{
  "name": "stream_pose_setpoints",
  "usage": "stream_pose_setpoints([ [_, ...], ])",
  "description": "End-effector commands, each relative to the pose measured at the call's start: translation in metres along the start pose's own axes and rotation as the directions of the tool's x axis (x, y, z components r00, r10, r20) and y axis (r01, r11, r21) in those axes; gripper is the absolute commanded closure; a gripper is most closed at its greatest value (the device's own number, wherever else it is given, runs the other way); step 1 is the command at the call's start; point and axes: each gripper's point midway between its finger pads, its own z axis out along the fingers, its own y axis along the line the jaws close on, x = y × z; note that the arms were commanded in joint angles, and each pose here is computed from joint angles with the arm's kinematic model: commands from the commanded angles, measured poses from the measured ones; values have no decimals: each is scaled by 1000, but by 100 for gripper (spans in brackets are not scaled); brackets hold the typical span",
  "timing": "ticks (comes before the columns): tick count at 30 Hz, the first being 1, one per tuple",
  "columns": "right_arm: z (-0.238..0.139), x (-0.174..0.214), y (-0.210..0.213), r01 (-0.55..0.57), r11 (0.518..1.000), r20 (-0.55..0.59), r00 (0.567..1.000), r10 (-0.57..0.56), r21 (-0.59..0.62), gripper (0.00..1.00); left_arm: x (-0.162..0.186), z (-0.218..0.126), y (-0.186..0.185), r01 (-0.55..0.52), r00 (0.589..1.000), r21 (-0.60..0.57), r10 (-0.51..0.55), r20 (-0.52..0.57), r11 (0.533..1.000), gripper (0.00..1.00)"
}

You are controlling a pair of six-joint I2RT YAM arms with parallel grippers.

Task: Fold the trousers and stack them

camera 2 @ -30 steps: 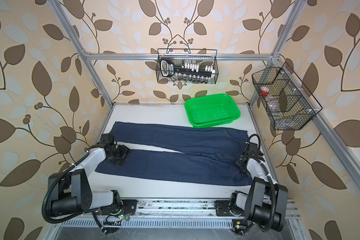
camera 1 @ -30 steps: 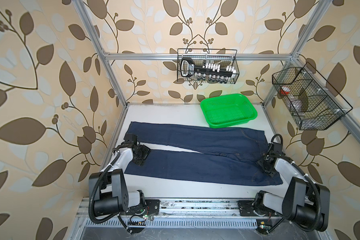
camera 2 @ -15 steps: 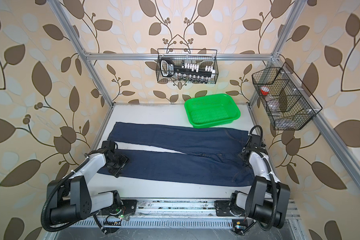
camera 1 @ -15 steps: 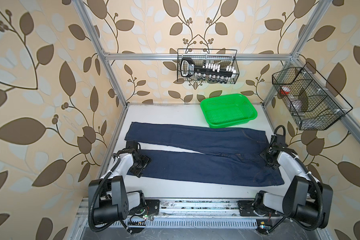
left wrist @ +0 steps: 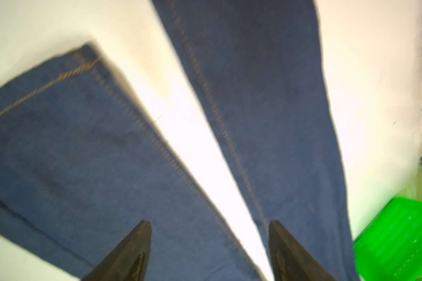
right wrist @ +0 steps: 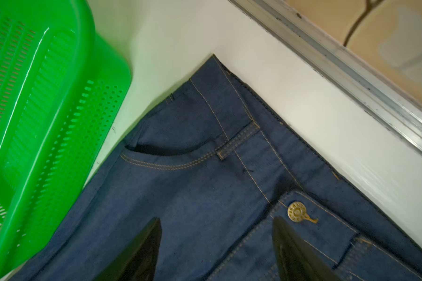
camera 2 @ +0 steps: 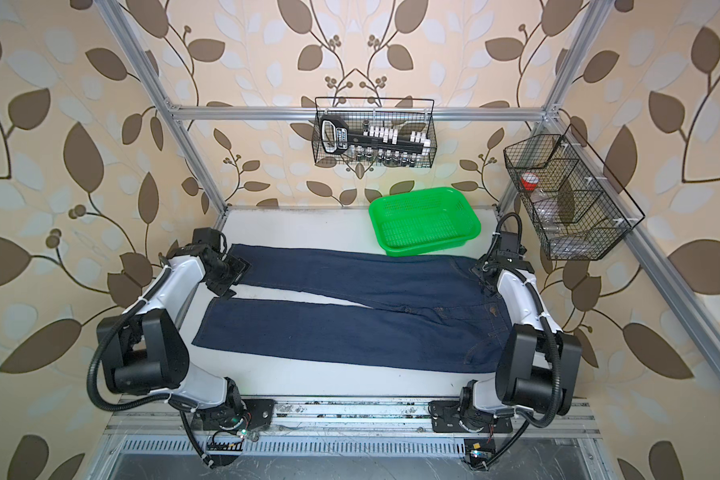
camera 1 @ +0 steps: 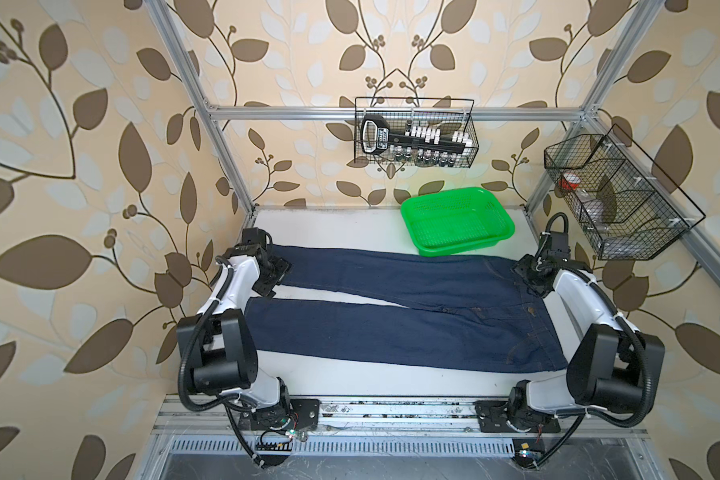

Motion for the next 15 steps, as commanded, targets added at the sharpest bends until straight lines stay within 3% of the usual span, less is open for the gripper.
stream_pose_setpoints([
  [1,9,-9,13,-41,999,-8,999,41,-9,27,-27,6,-20,82,996,-9,-82,32,997,23],
  [9,46,-31,20,-125,990,-22,992,127,58,27,-93,44,-71,243,967,-48,-238,88,969,23],
  [15,64,-38,23,-143,987,-32,989,146,69,28,-126,73,-93,256,960,-38,-249,130,966,24],
])
